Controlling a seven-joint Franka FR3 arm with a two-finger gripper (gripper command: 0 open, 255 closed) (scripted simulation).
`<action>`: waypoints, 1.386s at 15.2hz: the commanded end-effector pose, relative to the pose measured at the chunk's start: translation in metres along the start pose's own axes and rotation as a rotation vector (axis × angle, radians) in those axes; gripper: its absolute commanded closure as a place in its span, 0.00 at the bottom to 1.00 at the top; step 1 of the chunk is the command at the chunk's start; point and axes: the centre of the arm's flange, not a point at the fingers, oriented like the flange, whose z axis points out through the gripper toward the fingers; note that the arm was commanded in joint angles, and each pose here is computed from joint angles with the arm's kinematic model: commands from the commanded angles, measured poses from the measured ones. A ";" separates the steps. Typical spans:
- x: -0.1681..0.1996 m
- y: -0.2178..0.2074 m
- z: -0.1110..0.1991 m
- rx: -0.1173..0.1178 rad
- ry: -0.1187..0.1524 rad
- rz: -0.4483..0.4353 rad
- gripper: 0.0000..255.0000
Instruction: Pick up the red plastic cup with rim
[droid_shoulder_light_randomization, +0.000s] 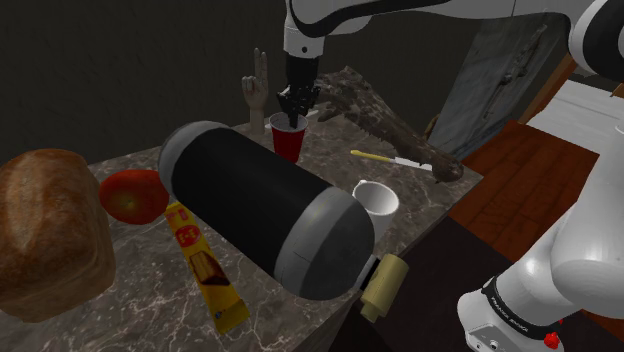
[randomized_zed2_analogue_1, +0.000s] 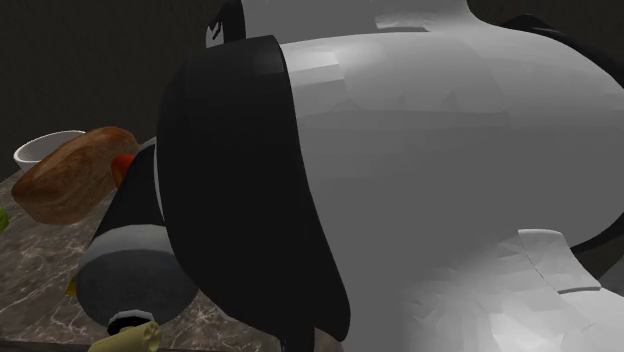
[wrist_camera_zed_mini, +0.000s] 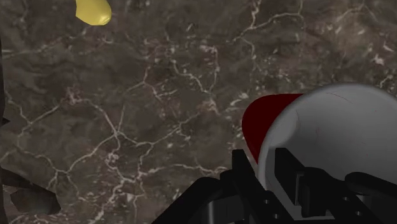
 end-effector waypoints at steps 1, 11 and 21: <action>0.000 0.000 0.000 0.000 0.000 0.000 1.00; 0.000 -0.001 -0.020 0.000 0.000 0.000 1.00; -0.003 -0.004 -0.073 0.000 0.000 0.000 1.00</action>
